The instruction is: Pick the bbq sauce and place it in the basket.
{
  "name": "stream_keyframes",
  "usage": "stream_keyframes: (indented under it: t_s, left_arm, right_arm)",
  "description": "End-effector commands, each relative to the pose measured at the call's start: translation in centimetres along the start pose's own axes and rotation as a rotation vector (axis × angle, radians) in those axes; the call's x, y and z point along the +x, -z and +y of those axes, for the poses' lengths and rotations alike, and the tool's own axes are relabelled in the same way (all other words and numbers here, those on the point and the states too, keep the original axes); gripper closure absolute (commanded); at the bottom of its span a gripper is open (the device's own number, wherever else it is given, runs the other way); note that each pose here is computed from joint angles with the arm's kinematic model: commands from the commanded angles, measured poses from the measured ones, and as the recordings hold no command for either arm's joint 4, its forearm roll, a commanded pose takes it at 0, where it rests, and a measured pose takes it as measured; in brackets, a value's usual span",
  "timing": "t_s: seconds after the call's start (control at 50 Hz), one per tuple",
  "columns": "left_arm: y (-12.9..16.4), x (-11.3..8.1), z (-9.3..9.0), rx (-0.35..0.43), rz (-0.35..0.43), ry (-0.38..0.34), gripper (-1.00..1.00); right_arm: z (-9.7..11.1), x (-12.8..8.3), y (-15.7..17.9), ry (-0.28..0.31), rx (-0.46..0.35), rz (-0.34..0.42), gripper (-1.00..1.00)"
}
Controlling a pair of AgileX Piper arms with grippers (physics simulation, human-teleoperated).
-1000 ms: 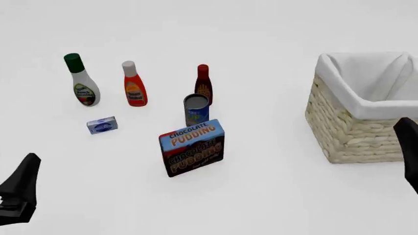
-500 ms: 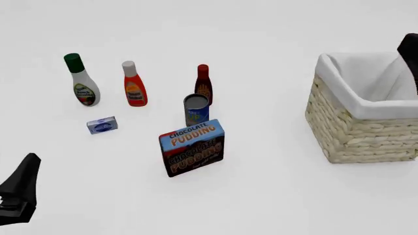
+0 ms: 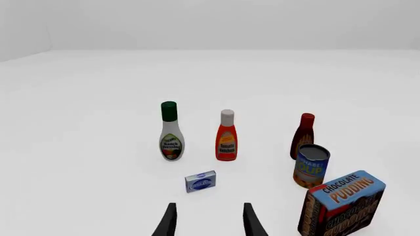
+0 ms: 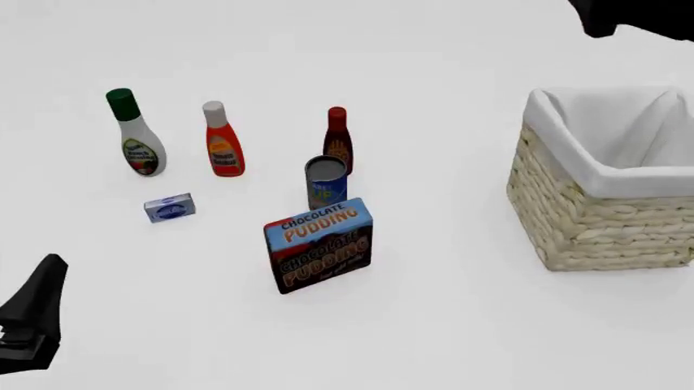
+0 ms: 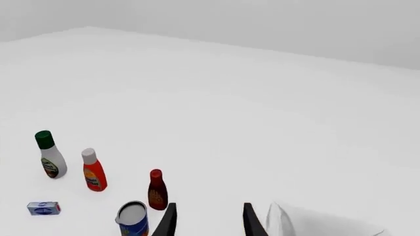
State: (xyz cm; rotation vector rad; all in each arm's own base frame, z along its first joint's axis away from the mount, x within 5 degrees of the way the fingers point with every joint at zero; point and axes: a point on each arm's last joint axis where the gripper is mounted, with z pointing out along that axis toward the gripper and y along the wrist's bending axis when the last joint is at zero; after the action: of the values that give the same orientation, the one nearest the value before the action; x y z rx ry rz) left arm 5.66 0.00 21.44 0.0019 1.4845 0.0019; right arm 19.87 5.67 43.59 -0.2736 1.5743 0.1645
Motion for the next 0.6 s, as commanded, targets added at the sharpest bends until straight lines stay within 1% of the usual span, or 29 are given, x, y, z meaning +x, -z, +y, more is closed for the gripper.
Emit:
stream_keyframes:
  t_s: [0.02,0.1,0.2,0.22,0.24,0.34,0.4,0.42,0.46,0.5,0.6]
  left_arm:
    - [0.0,0.0,0.0,0.000,0.000,0.000,-1.00]
    - [0.0,0.0,0.0,0.000,0.000,0.000,-1.00]
    - [0.0,0.0,0.0,0.000,0.000,0.000,-1.00]
    - [0.0,0.0,0.0,0.000,0.000,0.000,-1.00]
    - [0.0,0.0,0.0,0.000,0.000,0.000,-1.00]
    - [0.0,0.0,0.0,0.000,0.000,0.000,-1.00]
    - [0.0,0.0,0.0,0.000,0.000,0.000,-1.00]
    - [0.0,0.0,0.0,0.000,0.000,0.000,-1.00]
    - [0.0,0.0,0.0,0.000,0.000,0.000,-1.00]
    - [0.0,0.0,0.0,0.000,0.000,0.000,-1.00]
    - [0.0,0.0,0.0,0.000,0.000,0.000,-1.00]
  right_arm:
    - [1.6,-0.2,-6.2,-0.014,-0.064,0.066,-1.00]
    - [2.0,-0.2,-7.8,-0.004,-0.076,0.074,-1.00]
    - [2.6,-0.2,-10.3,-0.018,-0.088,0.095,-1.00]
    - [2.6,-0.2,-10.3,-0.018,-0.088,0.095,-1.00]
    - [3.0,-0.2,-11.1,-0.019,-0.099,0.103,-1.00]
    - [3.6,-0.3,-11.9,-0.021,-0.115,0.108,-1.00]
    - [4.0,-0.2,-13.4,-0.016,-0.125,0.123,-1.00]
    - [4.1,-0.2,-13.6,-0.027,-0.126,0.126,-1.00]
    - [4.2,-0.2,-14.0,-0.032,-0.127,0.128,-1.00]
    - [4.6,0.1,-14.5,-0.017,-0.135,0.134,-1.00]
    - [5.2,0.7,-16.2,-0.028,-0.146,0.165,-1.00]
